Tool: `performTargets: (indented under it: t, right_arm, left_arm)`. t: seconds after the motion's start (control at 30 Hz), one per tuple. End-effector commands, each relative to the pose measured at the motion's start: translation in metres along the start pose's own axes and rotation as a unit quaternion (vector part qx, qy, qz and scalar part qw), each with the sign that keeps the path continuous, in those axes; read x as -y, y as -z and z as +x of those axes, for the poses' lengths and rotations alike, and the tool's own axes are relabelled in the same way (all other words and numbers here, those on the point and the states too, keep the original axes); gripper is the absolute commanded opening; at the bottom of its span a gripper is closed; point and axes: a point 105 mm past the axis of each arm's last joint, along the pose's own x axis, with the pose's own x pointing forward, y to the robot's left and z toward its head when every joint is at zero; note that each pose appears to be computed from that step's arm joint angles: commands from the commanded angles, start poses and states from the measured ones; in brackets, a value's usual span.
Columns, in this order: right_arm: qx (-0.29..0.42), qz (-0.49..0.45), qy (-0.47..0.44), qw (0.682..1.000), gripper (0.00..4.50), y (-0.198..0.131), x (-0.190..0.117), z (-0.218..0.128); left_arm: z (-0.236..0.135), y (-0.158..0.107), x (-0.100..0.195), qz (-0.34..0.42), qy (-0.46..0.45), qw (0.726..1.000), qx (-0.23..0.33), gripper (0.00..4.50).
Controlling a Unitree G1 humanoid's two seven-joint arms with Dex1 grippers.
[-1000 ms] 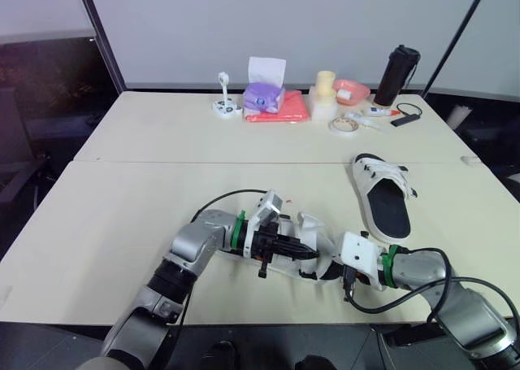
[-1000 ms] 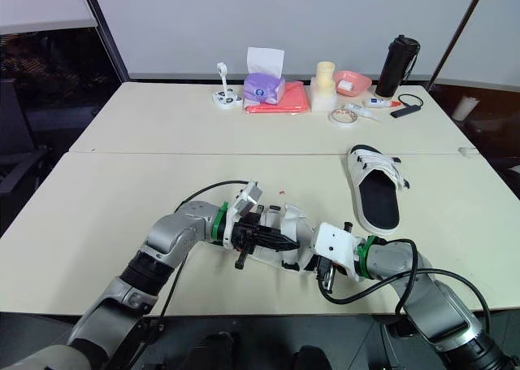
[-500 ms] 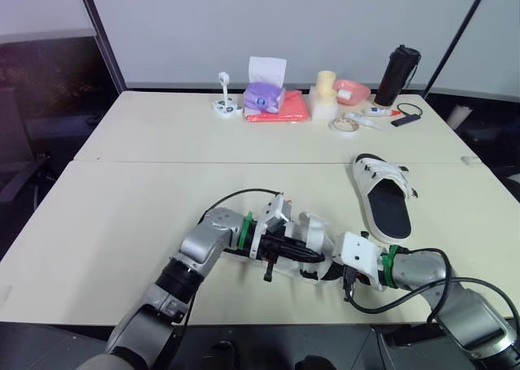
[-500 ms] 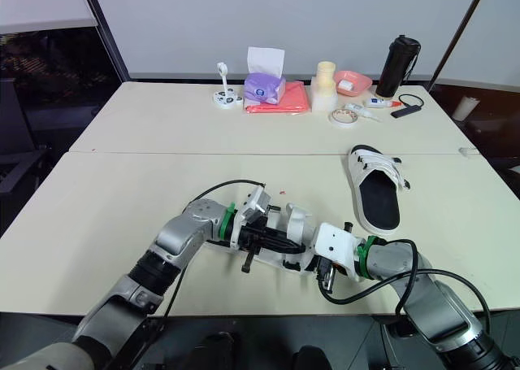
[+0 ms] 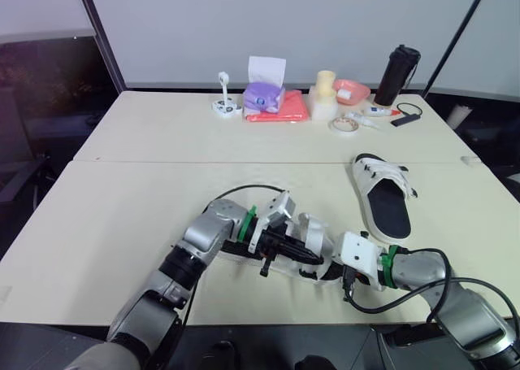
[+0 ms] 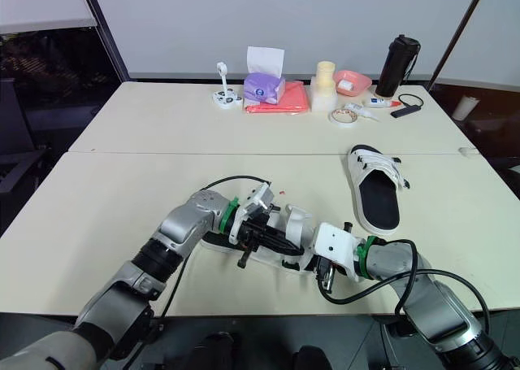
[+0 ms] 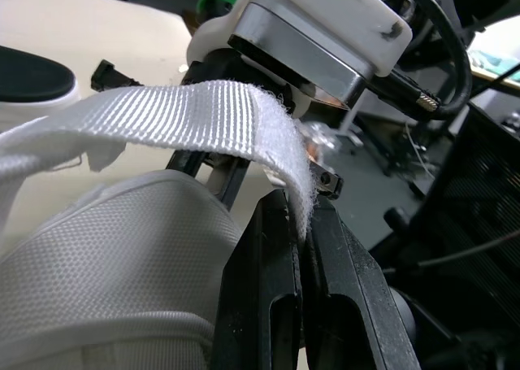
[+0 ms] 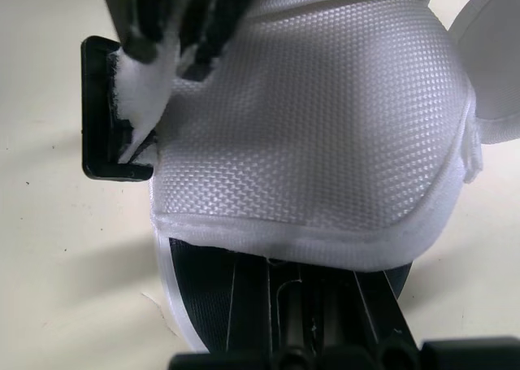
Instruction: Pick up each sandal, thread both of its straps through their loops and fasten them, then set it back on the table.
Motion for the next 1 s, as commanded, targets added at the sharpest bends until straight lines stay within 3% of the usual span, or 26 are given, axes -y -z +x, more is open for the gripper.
performTargets:
  t: [0.03,0.4,0.67,1.0]
  right_arm:
    - [-0.075,0.059,-0.047,0.994,0.00,0.043,-0.029,0.010]
    - [-0.074,0.060,-0.047,0.994,0.00,0.042,-0.030,0.010]
    - [-0.075,0.059,-0.046,0.994,0.00,0.042,-0.030,0.010]
    - [-0.076,0.061,-0.045,0.994,0.00,0.043,-0.030,0.009]
  left_arm:
    - [0.003,-0.008,-0.003,0.018,0.010,1.000,-0.004,0.08]
    - [0.015,0.005,0.006,0.016,0.048,0.998,-0.036,0.08]
    - [0.015,-0.002,-0.004,0.033,0.033,0.998,-0.036,0.08]
    - [0.017,0.022,0.001,0.083,0.044,0.991,-0.098,0.08]
